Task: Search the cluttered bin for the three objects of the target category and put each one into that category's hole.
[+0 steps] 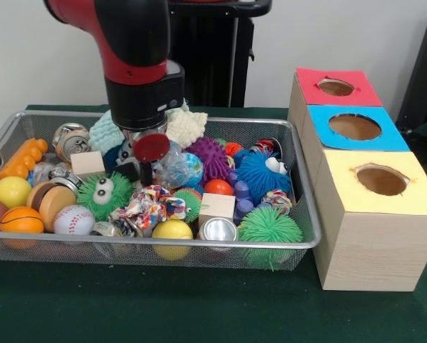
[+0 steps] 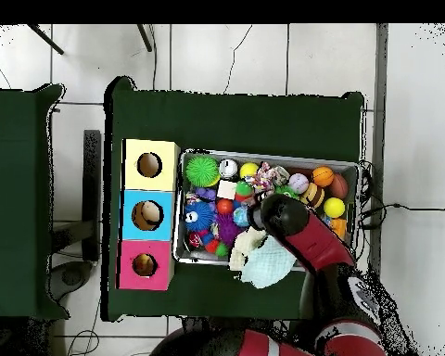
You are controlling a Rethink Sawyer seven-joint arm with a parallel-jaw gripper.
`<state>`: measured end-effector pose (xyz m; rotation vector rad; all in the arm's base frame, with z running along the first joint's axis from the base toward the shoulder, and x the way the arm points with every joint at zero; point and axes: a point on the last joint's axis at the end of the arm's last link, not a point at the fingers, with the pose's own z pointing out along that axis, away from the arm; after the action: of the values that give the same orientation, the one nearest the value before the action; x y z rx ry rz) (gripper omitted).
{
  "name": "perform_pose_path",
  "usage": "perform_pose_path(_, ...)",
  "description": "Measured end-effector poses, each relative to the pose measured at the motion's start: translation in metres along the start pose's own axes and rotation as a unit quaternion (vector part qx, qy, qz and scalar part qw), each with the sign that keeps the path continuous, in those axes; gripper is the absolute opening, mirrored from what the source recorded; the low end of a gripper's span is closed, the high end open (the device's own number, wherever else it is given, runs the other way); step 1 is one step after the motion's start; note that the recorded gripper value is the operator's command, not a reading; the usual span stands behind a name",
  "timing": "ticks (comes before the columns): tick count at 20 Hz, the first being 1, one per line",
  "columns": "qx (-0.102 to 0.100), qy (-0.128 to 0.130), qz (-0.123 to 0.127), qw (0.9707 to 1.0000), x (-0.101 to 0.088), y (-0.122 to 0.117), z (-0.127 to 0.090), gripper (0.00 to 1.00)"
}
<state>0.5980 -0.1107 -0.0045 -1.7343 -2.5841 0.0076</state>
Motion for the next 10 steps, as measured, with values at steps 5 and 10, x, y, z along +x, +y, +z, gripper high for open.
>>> perform_pose_path(5, -0.015, 0.011, 0.005, 0.9998, 0.012, 0.012, -0.01, 0.0)
perform_pose_path(10, -0.016, 0.023, 0.007, 0.9996, 0.019, 0.011, -0.007, 0.0)
